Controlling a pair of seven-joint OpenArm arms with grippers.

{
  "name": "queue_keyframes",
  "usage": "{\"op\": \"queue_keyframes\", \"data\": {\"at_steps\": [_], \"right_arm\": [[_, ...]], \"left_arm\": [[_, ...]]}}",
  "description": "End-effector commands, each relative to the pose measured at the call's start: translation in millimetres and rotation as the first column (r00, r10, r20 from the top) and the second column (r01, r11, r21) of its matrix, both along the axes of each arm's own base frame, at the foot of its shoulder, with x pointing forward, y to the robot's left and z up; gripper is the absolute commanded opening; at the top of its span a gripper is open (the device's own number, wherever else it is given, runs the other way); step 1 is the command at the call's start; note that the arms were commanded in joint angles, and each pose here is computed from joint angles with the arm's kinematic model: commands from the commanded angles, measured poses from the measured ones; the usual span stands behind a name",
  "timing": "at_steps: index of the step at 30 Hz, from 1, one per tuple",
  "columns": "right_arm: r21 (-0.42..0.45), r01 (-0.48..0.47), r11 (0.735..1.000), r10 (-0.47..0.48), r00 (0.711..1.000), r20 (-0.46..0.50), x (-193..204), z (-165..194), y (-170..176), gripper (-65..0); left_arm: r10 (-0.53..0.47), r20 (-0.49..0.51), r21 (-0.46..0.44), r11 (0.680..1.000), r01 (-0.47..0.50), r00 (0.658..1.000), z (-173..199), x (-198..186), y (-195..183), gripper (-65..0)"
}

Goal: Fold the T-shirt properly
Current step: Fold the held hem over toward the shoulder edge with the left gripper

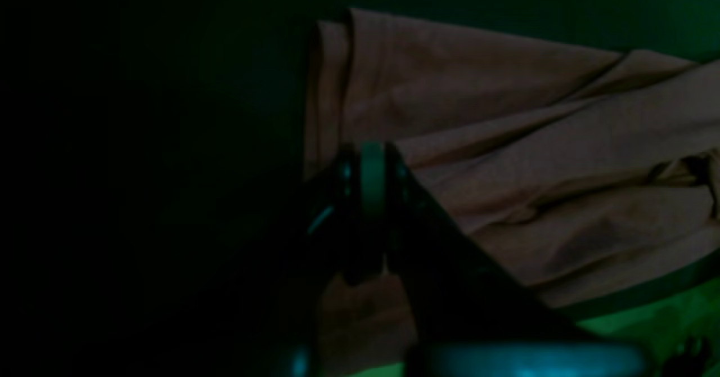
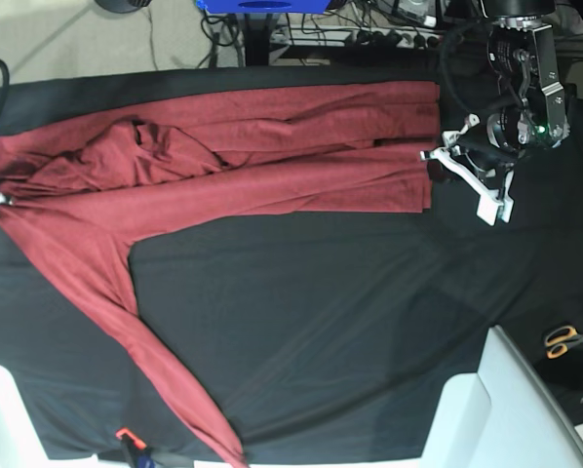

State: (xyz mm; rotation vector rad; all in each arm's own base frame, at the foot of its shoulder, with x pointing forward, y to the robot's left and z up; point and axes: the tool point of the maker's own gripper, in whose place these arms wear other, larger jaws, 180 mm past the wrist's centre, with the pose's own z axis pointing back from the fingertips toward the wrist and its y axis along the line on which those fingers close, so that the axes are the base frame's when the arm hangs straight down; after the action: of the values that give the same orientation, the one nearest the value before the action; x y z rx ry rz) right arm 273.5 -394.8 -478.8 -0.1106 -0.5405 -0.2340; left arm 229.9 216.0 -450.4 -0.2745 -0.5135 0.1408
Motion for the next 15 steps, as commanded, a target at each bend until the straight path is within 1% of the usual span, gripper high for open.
{"op": "queue_keyframes", "data": {"at_steps": [1, 4, 7, 8, 10, 13, 14, 15], "right_arm": [[-0.036, 0.01, 0.999, -0.008, 0.999, 0.048, 13, 18, -16, -65.0], [-0.03, 0.011, 0.999, -0.009, 0.999, 0.047, 13, 17, -13, -65.0], [-0.026, 0.012, 1.0, -0.012, 1.0, 0.025, 10, 14, -13, -64.5], [-0.023, 0.013, 1.0, -0.012, 1.0, 0.016, 8, 14, -13, -63.3], [-0.022, 0.015, 1.0, -0.015, 1.0, 0.013, 8, 13, -13, -57.0], [-0.005, 0.067, 0.998, -0.067, 0.997, 0.042, 7, 18, -21, -43.1], [0.002, 0.082, 0.997, -0.082, 0.995, 0.049, 6, 18, -21, -39.8], [0.005, 0.095, 0.995, -0.095, 0.994, 0.056, 6, 19, -24, -36.9]], "left_arm": [[-0.017, 0.026, 0.006, 1.0, 0.017, 1.0, 6, 7, 0, -65.0], [-0.059, 0.019, 0.003, 0.998, 0.059, 0.998, 4, 7, -12, -65.0], [-0.066, 0.029, -0.002, 0.998, 0.066, 0.997, 6, 12, -16, -65.0], [-0.064, 0.029, -0.004, 0.998, 0.065, 0.997, 5, 13, -16, -65.0], [-0.063, 0.033, -0.004, 0.998, 0.063, 0.997, 6, 15, -16, -65.0], [-0.06, 0.045, 0.006, 0.998, 0.06, 0.997, 10, 18, -12, -65.0], [-0.06, 0.05, 0.008, 0.998, 0.06, 0.997, 12, 18, -11, -62.9], [-0.061, 0.05, 0.009, 0.998, 0.06, 0.997, 12, 18, -11, -55.0]]}}
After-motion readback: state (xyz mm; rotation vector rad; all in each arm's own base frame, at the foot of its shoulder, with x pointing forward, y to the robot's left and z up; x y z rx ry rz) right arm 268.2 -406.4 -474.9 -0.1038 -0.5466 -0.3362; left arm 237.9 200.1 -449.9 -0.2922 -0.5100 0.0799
